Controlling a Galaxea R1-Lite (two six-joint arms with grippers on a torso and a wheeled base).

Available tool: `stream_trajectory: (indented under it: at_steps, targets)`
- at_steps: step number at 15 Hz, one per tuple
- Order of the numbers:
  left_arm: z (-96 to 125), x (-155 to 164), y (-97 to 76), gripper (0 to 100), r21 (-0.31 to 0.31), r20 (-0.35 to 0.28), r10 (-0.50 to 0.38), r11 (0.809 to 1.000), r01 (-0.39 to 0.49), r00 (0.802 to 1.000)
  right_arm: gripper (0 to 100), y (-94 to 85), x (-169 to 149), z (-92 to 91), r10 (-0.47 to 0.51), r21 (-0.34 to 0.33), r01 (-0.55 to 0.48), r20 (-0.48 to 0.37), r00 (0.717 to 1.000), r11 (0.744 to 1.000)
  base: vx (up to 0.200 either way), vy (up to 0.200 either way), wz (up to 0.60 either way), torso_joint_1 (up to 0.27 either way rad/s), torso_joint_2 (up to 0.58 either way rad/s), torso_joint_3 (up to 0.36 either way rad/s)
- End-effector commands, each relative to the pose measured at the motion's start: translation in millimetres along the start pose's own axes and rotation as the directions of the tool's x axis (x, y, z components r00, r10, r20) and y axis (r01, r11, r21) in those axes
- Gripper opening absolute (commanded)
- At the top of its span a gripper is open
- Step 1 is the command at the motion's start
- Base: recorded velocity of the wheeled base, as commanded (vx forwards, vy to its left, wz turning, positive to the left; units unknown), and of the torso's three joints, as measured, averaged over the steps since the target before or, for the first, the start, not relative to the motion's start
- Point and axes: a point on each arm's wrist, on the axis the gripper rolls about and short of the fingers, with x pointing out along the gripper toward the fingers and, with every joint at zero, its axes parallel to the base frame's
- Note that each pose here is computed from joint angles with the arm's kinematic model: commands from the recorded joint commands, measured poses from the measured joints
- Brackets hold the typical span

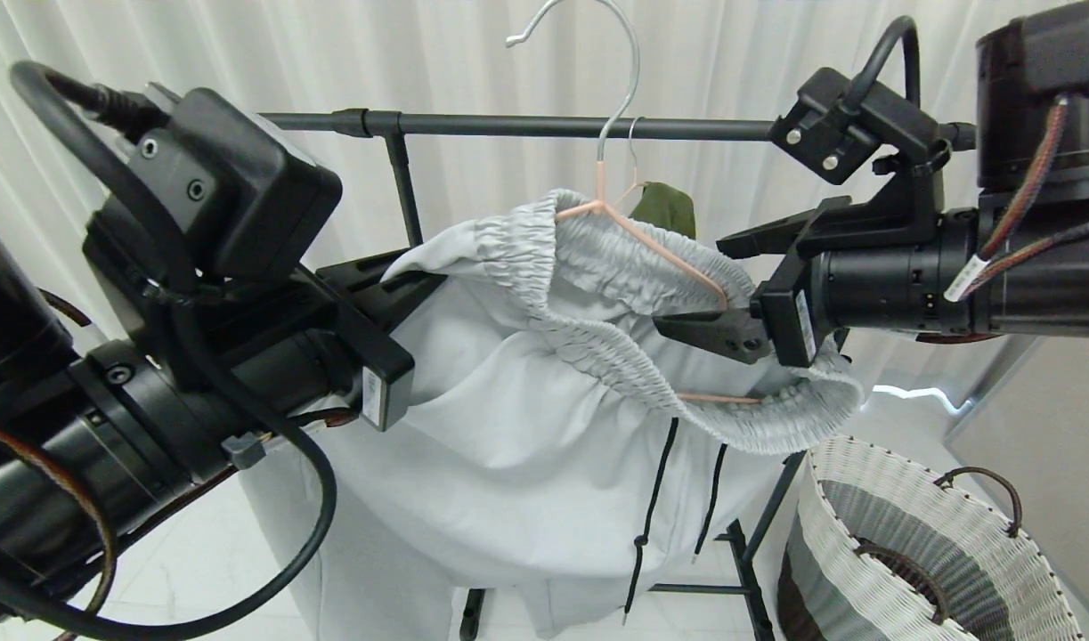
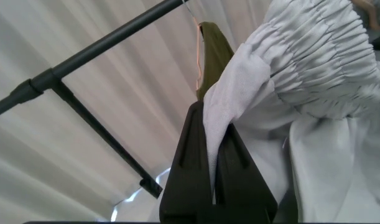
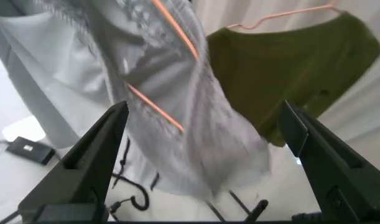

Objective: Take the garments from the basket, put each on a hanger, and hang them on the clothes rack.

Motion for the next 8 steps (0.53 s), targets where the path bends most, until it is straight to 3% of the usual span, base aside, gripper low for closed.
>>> stream_trajectory:
  at_steps: [1, 8]
  targets:
    - [3.2, -3.2, -0.4, 0, 0.009, 0.018, -0.005, 1.000, 0.005, 1.000, 100, 0.3, 13.0, -5.3, 0.010, -0.001, -0.010, -0.029, 1.000, 1.000, 0.000, 0.000, 0.00, 0.000, 0.00, 0.000]
    - [6.0, -2.7, -1.6, 0, 0.025, 0.048, 0.001, 1.000, -0.002, 0.999, 100, 3.4, 14.4, -6.6, 0.023, -0.003, -0.023, -0.043, 0.999, 1.000, 0.000, 0.000, 0.00, 0.000, 0.00, 0.000]
